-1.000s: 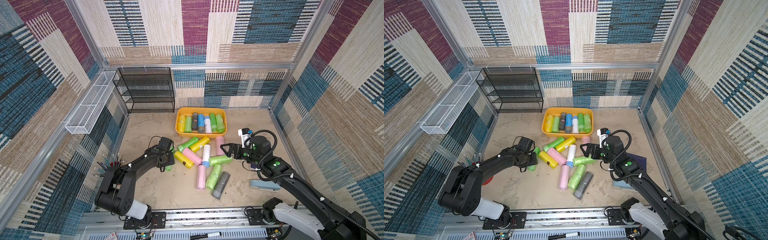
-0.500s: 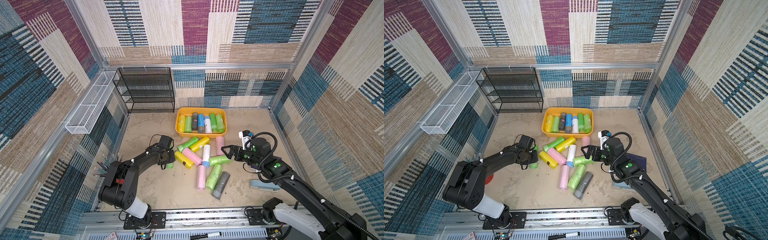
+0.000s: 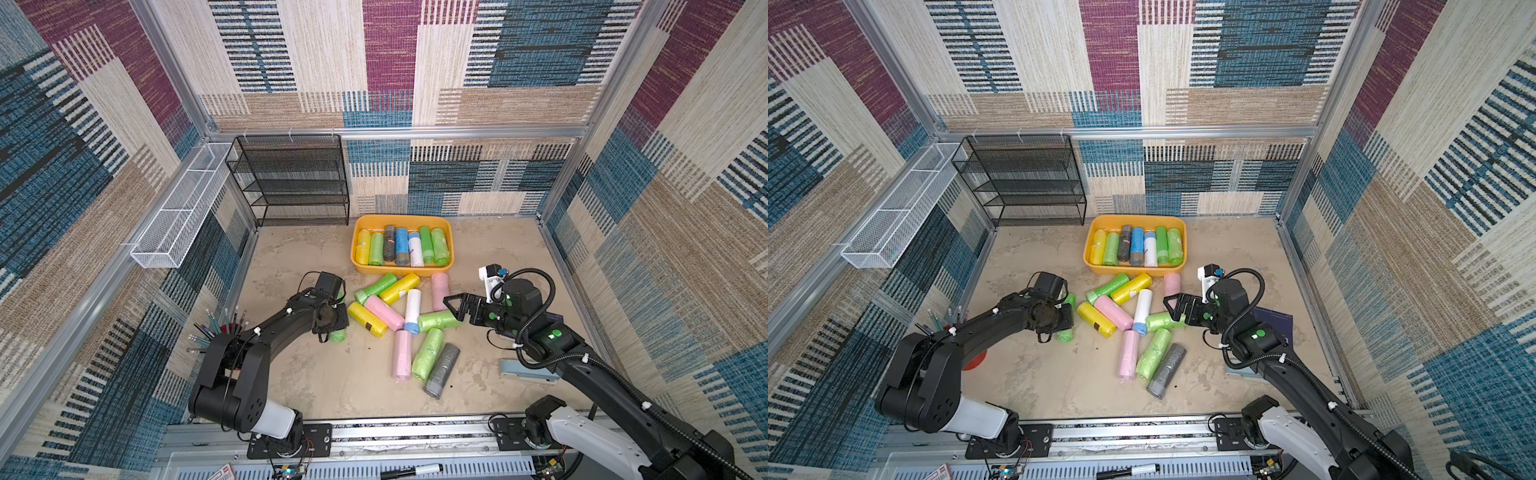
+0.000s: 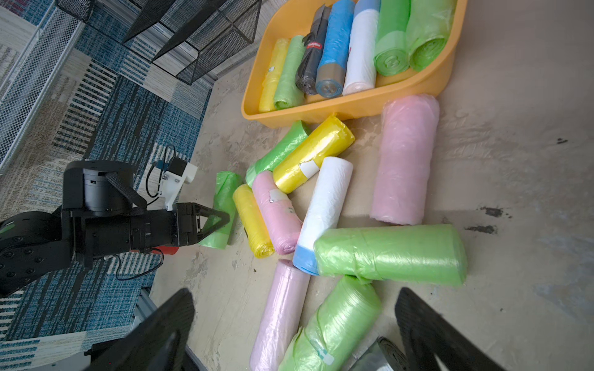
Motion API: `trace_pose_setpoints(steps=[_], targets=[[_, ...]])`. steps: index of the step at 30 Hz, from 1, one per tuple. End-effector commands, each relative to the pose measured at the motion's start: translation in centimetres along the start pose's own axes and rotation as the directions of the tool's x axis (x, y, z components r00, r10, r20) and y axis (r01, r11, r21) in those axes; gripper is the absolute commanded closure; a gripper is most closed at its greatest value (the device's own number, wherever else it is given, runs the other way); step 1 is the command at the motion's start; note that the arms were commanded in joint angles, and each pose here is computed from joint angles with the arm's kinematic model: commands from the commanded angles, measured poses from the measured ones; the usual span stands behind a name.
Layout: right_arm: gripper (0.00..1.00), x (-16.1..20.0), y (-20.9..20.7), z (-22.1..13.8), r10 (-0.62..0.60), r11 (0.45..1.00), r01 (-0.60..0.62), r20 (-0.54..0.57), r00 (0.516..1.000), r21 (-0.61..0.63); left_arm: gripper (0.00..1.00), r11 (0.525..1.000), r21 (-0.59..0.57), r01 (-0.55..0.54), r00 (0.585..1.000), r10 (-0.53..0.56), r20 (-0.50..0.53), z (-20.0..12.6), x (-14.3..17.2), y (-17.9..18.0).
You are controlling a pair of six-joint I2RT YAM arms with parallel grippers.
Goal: Put the roll of trash bags into the storage box
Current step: Pick up the roll of trash bags from the center of the board.
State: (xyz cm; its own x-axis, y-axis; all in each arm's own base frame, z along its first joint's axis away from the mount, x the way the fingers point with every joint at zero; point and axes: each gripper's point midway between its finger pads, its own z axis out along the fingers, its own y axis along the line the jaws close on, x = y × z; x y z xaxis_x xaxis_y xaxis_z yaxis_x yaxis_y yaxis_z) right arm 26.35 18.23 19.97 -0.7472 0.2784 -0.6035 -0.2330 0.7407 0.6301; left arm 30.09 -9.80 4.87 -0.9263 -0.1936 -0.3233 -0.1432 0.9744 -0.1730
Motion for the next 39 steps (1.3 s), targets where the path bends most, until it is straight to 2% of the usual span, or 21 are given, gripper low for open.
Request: trace_pose_setpoints(steps=[1,11,20,25,31,39], targets=[[0.01,-0.2,0.5,-0.1,0.015,1.0,-0.015,0.012,1.0,-0.025,1.0,0.999,0.04,0.01,1.0,-0.01,-0.007,-0.8,0.5,-0.5],[0.01,-0.8,1.2,0.0,0.007,0.998,-0.005,0.025,1.0,-0.055,1.0,0.98,0.193,0.046,0.997,-0.057,0.051,-4.4,-0.5,-3.1],[0.01,-1.3,1.5,0.1,-0.001,0.998,0.003,0.029,1.0,-0.058,1.0,0.953,0.302,0.017,0.992,-0.054,0.113,-7.6,-3.4,-6.1],[0.01,-1.0,0.4,-0.2,0.004,1.0,-0.004,0.047,0.999,-0.01,1.0,0.944,0.329,-0.026,0.99,-0.021,0.14,-8.6,-5.0,-7.5],[0.01,-0.9,0.6,-0.4,0.033,0.998,-0.03,0.076,0.997,-0.047,1.0,0.936,0.348,-0.049,0.991,0.002,0.136,-9.0,-6.0,-8.6],[0.01,-0.7,0.0,0.5,0.027,0.999,-0.026,0.056,0.998,-0.026,1.0,0.938,0.339,-0.07,0.991,0.025,0.134,-9.0,-7.0,-9.2]])
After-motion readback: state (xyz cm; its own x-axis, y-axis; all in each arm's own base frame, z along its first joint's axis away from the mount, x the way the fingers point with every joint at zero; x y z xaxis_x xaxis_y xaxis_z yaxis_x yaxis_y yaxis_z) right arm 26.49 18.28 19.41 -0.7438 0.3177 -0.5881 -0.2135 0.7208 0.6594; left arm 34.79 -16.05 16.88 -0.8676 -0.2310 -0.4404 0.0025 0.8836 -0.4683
